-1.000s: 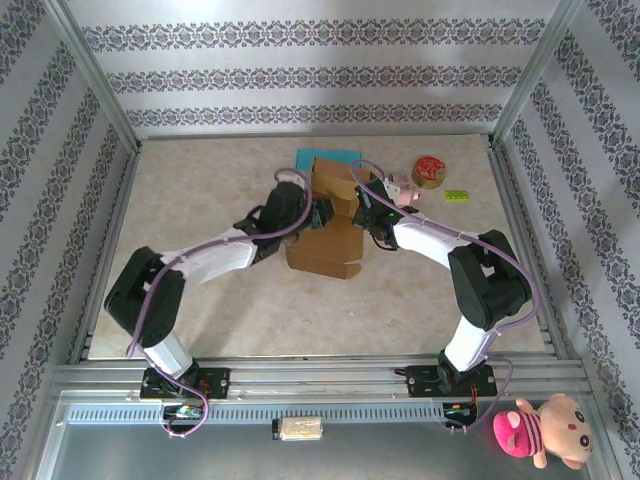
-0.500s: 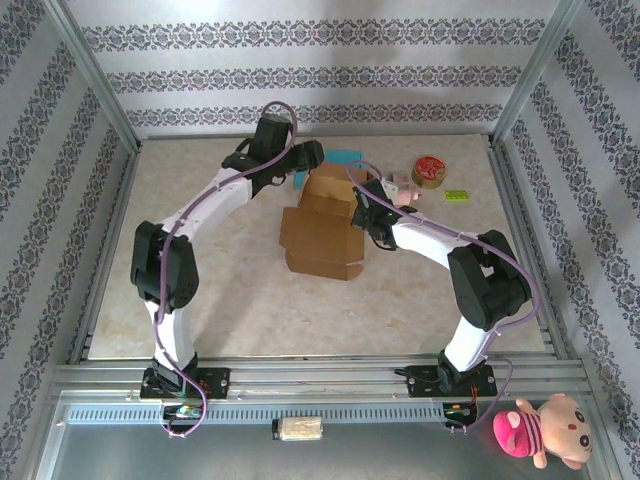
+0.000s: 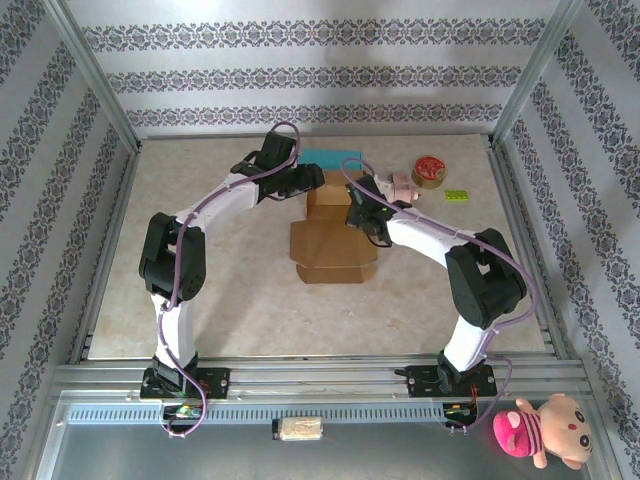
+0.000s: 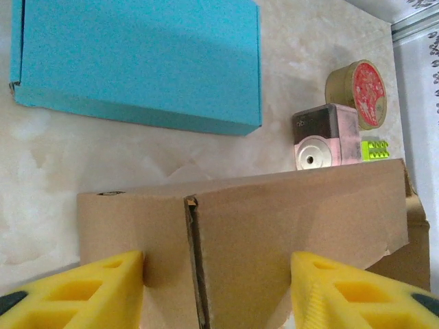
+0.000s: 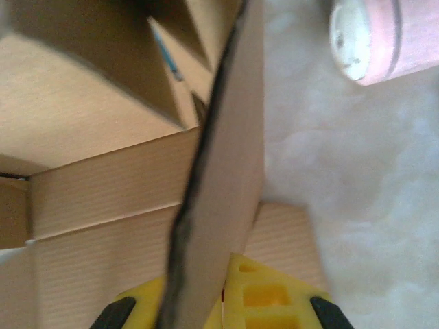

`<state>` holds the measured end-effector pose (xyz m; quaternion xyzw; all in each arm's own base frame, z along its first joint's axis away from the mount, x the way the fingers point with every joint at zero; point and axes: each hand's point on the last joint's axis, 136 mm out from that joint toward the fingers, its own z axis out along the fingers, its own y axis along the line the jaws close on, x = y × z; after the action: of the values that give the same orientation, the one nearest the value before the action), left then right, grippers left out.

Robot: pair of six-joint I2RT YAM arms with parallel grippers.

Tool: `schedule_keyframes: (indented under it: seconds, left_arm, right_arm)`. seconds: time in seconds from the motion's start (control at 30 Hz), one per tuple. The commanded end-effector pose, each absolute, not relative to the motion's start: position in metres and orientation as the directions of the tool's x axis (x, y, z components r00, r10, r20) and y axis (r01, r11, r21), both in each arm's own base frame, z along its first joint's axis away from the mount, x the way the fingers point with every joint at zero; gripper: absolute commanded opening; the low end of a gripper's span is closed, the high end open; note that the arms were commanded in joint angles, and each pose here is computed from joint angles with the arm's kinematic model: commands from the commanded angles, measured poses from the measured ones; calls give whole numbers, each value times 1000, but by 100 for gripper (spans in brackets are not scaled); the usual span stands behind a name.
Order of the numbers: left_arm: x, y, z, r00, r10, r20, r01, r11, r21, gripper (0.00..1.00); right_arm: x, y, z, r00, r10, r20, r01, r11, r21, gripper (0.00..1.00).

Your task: Fold the paper box

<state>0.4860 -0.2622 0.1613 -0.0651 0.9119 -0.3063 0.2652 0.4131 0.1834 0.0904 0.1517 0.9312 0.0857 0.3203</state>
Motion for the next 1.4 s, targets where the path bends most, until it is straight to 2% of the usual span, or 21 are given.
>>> schedule_keyframes:
  seconds: [0.0, 0.13, 0.33, 0.47, 0.6, 0.77, 0.87, 1.0, 1.1, 1.2, 1.3, 1.37]
  left_arm:
    - [482, -269, 171, -855, -295, -427, 58, 763, -644, 54]
    - [482, -268, 171, -852, -289, -437, 64, 771, -634, 54]
    - [483, -262, 168, -844, -284, -454, 62, 791, -609, 54]
    - [485, -258, 162, -840, -282, -464, 57, 804, -591, 54]
    - [488, -256, 156, -841, -275, -466, 53, 816, -576, 54]
    - [490, -255, 154, -837, -279, -471, 48, 820, -570, 54]
    - [491, -255, 153, -838, -278, -469, 48, 820, -570, 54]
    - [491, -256, 152, -839, -275, -469, 53, 818, -573, 54]
    - [491, -256, 153, -838, -273, -472, 57, 817, -574, 54]
    - [491, -255, 154, -836, -273, -476, 60, 817, -574, 54]
    - [491, -256, 153, -837, -272, -475, 62, 815, -576, 54]
    - [490, -256, 154, -836, -271, -477, 64, 816, -575, 54]
  right_arm:
    - [421, 219, 97, -754, 426, -500, 231, 885, 405, 8]
    - [432, 226, 90, -731, 446, -517, 253, 880, 402, 11]
    - [433, 228, 67, -750, 390, -535, 217, 908, 358, 22]
    - [426, 238, 88, -756, 261, -600, 38, 933, 357, 31]
    - [408, 235, 107, -749, 132, -650, -101, 946, 309, 36]
    - [377, 241, 155, -699, 3, -715, -322, 891, 319, 47]
    - [367, 235, 190, -626, -47, -779, -445, 841, 307, 51]
    - [379, 189, 226, -459, -68, -886, -474, 862, 180, 54]
    - [394, 163, 227, -329, -171, -929, -516, 856, 26, 57]
    - [401, 164, 204, -306, -340, -889, -624, 777, -82, 66]
    - [410, 164, 170, -274, -523, -807, -690, 691, -214, 67]
    - [424, 157, 160, -266, -578, -771, -672, 685, -282, 69]
